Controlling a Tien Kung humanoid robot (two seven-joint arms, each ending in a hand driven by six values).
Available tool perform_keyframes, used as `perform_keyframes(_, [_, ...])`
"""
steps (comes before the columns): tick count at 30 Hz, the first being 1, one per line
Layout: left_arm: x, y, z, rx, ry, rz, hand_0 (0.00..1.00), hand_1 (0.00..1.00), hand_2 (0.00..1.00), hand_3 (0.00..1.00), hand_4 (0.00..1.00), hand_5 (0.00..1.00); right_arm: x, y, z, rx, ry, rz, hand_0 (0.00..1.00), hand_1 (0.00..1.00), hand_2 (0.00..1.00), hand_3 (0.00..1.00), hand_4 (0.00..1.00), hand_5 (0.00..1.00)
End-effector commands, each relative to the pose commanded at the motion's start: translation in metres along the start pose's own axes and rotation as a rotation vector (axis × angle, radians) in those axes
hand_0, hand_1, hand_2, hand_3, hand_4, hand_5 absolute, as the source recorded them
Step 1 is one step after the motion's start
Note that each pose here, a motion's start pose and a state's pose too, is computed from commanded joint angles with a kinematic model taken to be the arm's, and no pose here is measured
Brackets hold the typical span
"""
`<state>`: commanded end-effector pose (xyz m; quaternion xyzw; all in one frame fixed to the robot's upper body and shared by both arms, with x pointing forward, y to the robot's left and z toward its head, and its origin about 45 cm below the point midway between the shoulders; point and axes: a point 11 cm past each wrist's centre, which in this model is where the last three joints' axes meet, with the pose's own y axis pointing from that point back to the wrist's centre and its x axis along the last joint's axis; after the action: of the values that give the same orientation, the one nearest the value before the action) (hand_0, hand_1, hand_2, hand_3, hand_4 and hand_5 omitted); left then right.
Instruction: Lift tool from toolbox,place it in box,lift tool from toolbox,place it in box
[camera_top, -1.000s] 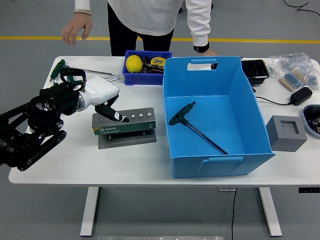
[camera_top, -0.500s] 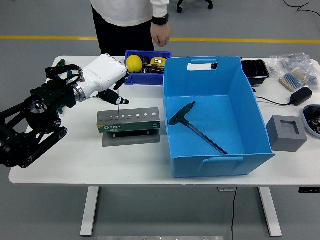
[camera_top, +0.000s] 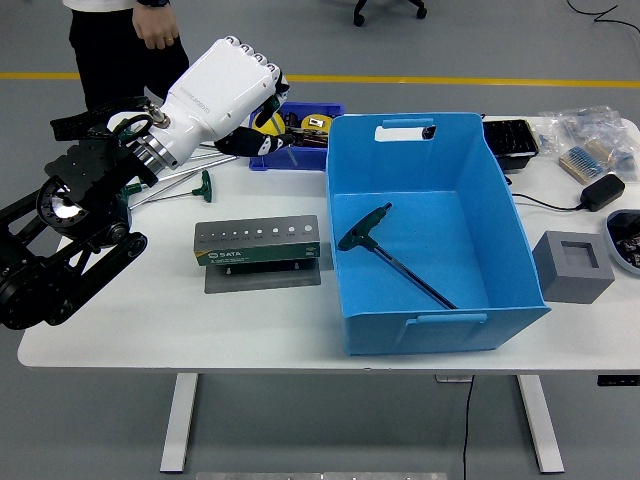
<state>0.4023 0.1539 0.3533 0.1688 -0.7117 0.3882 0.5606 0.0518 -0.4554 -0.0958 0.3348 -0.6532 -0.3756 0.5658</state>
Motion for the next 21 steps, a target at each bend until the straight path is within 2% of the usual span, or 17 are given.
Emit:
perform_keyframes(2, [0.0, -0.004, 0.012, -0.012, 0.055, 0.011, 0.179, 0.002, 0.004, 0.042, 0.904, 0.272, 0.0, 0.0, 0.0, -0.001, 0.002, 0.0, 0.681, 0.641, 0.724, 0.622, 0.84, 0.763])
perform_keyframes(6, [-0.022, -0.011, 0.041, -0.053, 0.166, -0.066, 0.179, 0.002, 0.004, 0.042, 0.904, 0.272, -0.001, 0.0, 0.001, -0.003, 0.01, -0.002, 0.681, 0.641, 0.724, 0.622, 0.84, 0.763])
perform_keyframes(7, [-0.029, -0.013, 0.049, -0.067, 0.189, -0.081, 0.264, 0.102, 0.172, 0.294, 0.896, 0.46, -0.001, 0.0, 0.001, -0.003, 0.012, -0.002, 0.681, 0.641, 0.724, 0.622, 0.84, 0.763])
perform_keyframes(12, [-0.055, -0.016, 0.069, -0.096, 0.24, -0.113, 0.264, 0.102, 0.172, 0.294, 0.896, 0.46, -0.001, 0.0, 0.001, -0.004, 0.013, -0.002, 0.681, 0.641, 0.724, 0.622, 0.84, 0.763])
perform_keyframes(13, [-0.062, -0.017, 0.071, -0.096, 0.245, -0.125, 0.319, 0.232, 0.314, 0.468, 0.895, 0.47, -0.001, 0.0, 0.0, -0.004, 0.014, -0.003, 0.68, 0.641, 0.724, 0.622, 0.84, 0.763])
perform_keyframes(17, [-0.074, -0.02, 0.076, -0.099, 0.269, -0.155, 0.319, 0.232, 0.314, 0.468, 0.895, 0.47, -0.001, 0.0, 0.0, -0.004, 0.015, -0.002, 0.68, 0.641, 0.724, 0.622, 0.84, 0.763])
perform_keyframes(18, [-0.078, -0.021, 0.078, -0.102, 0.271, -0.177, 0.478, 0.522, 0.628, 0.582, 0.927, 0.516, -0.001, 0.0, 0.0, -0.003, 0.015, -0.002, 0.681, 0.641, 0.724, 0.623, 0.84, 0.763])
perform_keyframes(21, [-0.082, -0.024, 0.081, -0.108, 0.275, -0.206, 0.478, 0.522, 0.628, 0.582, 0.927, 0.516, 0.0, 0.0, -0.001, -0.001, 0.015, -0.002, 0.681, 0.641, 0.724, 0.623, 0.84, 0.763])
